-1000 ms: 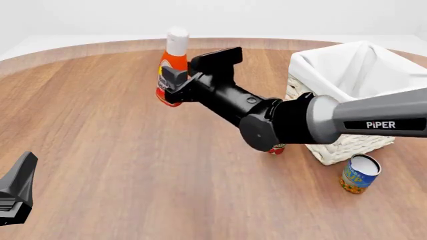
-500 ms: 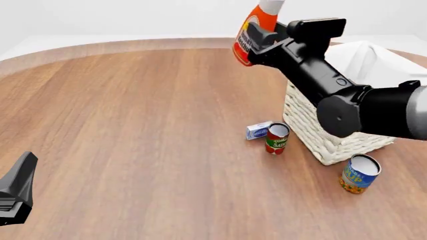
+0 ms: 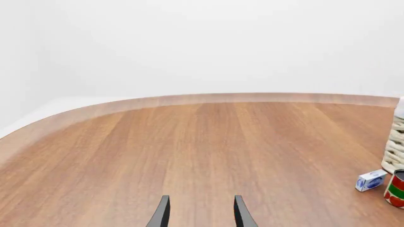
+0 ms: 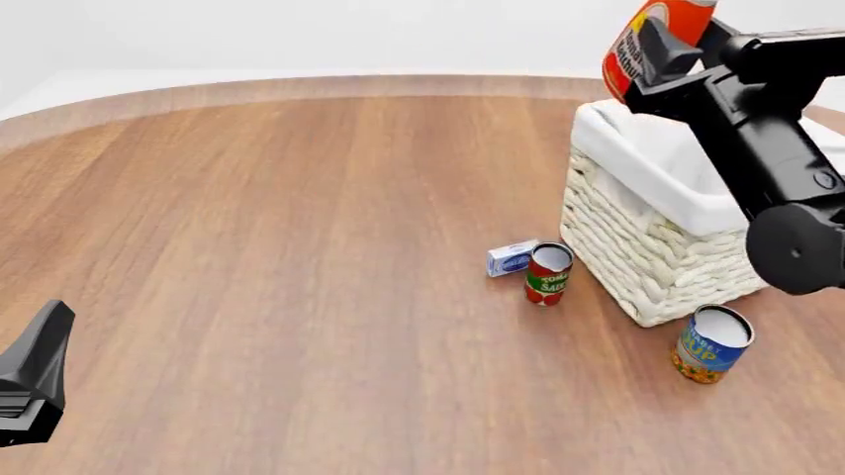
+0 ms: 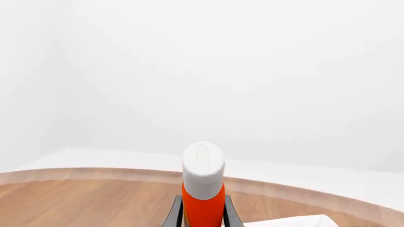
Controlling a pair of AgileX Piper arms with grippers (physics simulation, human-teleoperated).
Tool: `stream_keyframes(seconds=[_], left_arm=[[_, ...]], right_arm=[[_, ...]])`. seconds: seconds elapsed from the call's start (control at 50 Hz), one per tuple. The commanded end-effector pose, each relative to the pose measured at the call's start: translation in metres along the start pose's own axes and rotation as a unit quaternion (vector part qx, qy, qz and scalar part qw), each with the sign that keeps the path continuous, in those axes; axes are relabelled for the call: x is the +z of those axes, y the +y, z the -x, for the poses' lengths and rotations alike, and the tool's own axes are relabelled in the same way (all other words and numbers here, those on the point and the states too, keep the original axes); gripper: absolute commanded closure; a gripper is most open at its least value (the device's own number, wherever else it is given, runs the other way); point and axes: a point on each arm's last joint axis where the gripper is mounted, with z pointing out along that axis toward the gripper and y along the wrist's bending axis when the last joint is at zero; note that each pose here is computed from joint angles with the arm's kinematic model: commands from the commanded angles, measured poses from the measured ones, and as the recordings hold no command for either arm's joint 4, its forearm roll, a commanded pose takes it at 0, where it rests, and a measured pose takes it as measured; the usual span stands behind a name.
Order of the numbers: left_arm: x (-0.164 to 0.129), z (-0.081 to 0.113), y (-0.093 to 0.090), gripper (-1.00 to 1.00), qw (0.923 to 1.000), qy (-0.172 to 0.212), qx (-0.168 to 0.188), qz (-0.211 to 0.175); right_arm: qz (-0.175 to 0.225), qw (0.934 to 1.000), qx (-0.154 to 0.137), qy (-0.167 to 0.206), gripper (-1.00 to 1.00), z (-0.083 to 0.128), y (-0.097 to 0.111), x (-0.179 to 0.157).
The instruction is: Pick up the ketchup, and put it in the basket.
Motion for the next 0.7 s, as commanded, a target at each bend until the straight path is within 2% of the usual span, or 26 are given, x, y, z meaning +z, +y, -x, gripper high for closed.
stream_keyframes(seconds=[0.02,0.1,0.32,0.7], left_arm=[[0.000,0.000,0.000,-1.00,1.0000,0.000,0.000,0.000],[0.000,0.000,0.000,-1.00,1.0000,0.000,0.000,0.000],[0.000,0.000,0.000,-1.00,1.0000,0.000,0.000,0.000],[0.000,0.000,0.000,-1.00,1.0000,0.000,0.000,0.000]], right_arm=[[-0.053,0.9979,-0.037,-0.008,1.00,0.006,-0.031,-0.014],[-0.066,0.9967,-0.048,-0.005,1.00,0.006,-0.038,-0.016],[-0.107,0.9912,-0.070,0.037,1.00,-0.005,-0.064,-0.014],[-0.120,0.9871,-0.057,0.089,1.00,-0.027,-0.079,0.008]])
